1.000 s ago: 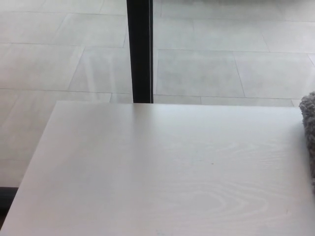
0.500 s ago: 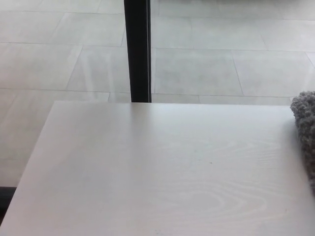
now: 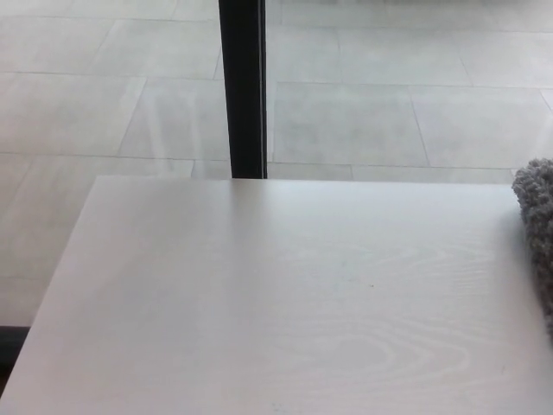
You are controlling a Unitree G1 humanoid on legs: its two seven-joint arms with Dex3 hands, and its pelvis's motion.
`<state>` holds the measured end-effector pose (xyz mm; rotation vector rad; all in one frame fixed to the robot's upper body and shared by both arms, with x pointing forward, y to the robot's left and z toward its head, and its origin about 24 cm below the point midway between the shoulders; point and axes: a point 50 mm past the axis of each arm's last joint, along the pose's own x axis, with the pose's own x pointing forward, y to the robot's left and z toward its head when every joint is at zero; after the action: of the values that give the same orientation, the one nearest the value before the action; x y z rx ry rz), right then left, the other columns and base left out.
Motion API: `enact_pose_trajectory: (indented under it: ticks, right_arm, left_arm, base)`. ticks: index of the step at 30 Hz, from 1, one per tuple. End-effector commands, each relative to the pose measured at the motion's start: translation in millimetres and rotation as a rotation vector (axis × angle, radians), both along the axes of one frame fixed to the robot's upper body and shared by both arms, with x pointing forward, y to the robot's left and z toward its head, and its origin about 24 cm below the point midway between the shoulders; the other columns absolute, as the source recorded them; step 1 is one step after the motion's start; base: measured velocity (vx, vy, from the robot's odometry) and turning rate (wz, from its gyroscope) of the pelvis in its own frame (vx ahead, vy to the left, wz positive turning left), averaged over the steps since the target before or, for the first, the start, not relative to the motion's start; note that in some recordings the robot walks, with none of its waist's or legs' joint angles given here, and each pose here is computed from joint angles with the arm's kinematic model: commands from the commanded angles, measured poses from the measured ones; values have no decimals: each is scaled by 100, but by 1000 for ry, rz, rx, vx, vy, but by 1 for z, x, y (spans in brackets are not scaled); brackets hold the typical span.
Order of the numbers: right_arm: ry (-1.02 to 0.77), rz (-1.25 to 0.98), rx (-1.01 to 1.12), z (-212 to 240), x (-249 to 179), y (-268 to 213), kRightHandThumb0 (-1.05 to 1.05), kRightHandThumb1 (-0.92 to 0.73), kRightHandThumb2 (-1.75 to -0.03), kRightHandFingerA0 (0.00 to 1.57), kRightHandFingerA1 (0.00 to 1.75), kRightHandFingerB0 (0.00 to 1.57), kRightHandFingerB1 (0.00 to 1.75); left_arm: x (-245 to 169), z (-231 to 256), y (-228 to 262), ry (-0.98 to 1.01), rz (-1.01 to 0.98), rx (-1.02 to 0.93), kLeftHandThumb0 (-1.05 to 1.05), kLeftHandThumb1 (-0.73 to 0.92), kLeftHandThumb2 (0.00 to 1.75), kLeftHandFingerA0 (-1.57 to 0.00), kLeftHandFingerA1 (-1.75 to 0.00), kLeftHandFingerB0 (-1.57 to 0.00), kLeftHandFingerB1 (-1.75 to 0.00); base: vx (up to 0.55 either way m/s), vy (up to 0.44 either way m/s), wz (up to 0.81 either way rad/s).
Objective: The robot uses its right hand to pick up the duster kept in the middle of the desk and use it to wipe the desk by swiping its surface twice
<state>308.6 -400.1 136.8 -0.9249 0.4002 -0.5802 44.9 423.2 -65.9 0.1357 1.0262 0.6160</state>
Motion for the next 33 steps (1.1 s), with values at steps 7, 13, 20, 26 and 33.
enact_pose_trajectory:
  ticks: [7, 13, 20, 26, 33]
  right_arm:
    - [-304, -307, 150, 38, -160, -90, -83, -80, -67, 107, 145, 11, 59]
    - [-481, -664, 373, -47, -246, -98, -73, -77, -63, 70, 153, 10, 53]
    - [-517, -836, 530, -136, -271, -58, -70, -73, -71, 103, 164, 10, 58]
    - [-543, -788, 688, -170, -280, -33, -79, -73, -64, 56, 131, 6, 62]
    - [-393, -824, 799, -202, -294, -13, -82, -67, -61, 55, 122, 6, 54]
  left_arm:
    - [-15, -2, 0, -6, 80, -18, -41, 59, 58, -71, -58, -68, -53]
    - [-13, -2, 0, 3, 74, -3, -42, 59, 58, -71, -57, -67, -52]
    - [-9, -2, 0, 2, 86, 8, -42, 61, 58, -70, -61, -63, -52]
    - [-4, -1, 1, -2, 80, 27, -43, 63, 59, -72, -65, -62, -51]
    - [-5, -1, 2, 26, 50, 47, -45, 65, 59, -67, -59, -60, -49]
  base:
    - [0, 0, 0]
    - [0, 0, 0]
    - [0, 0, 0]
    - [0, 0, 0]
    - [0, 0, 0]
